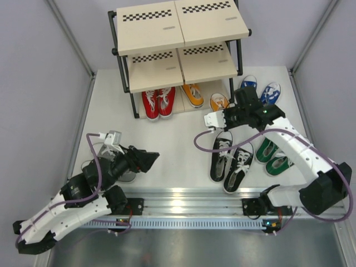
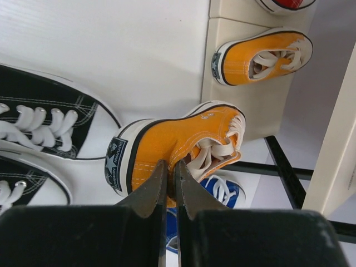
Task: Place and organize the shoes onto the shoe shelf
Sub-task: Place the shoe at the shoe shelf.
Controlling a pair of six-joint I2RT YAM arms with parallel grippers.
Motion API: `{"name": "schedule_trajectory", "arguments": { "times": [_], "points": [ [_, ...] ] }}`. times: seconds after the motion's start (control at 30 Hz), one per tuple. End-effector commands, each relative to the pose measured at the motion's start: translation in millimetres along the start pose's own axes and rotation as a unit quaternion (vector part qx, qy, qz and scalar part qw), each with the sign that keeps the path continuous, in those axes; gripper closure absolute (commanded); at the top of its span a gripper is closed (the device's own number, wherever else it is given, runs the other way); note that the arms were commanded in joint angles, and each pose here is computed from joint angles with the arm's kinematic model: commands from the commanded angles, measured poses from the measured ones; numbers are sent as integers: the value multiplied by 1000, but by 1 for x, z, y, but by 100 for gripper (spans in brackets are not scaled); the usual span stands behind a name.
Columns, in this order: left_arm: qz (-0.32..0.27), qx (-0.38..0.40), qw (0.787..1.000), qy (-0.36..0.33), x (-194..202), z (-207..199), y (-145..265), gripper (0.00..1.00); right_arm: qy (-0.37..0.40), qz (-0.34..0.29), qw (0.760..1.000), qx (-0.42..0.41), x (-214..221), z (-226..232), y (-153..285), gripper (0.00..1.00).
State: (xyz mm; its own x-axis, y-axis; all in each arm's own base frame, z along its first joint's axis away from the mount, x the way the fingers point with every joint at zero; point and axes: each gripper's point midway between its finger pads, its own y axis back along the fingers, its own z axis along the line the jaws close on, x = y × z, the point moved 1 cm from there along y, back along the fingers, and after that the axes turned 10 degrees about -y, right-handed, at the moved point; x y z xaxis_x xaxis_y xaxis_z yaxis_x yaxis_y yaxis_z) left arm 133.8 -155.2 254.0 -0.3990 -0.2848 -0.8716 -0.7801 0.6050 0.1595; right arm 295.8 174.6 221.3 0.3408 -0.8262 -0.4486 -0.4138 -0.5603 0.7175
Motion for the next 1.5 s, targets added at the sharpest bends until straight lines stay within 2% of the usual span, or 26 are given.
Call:
{"name": "schedule_trajectory", "arguments": {
  "times": [0.0,0.3,0.67,0.87,1.1,1.47],
  "points": [
    [5,3,1000,-10,5,3,4,17,71,-30,991,113,-21,-77,13,100],
    [-5,8,1000,-10,4,5,9,17,93,-39,983,154,-9,-129,-17,100],
    [0,-4,1000,-12,9,12,10,16,129,-50,970,199,5,-170,-77,100],
    [-3,-9,1000,-15,9,14,10,16,152,-55,959,234,17,-188,-94,100],
    [-2,-12,1000,-16,10,15,9,14,169,-60,953,245,33,-197,-108,100],
    [-1,-13,1000,-16,11,16,9,14,163,-73,960,215,48,-172,-133,100]
  ]
}}
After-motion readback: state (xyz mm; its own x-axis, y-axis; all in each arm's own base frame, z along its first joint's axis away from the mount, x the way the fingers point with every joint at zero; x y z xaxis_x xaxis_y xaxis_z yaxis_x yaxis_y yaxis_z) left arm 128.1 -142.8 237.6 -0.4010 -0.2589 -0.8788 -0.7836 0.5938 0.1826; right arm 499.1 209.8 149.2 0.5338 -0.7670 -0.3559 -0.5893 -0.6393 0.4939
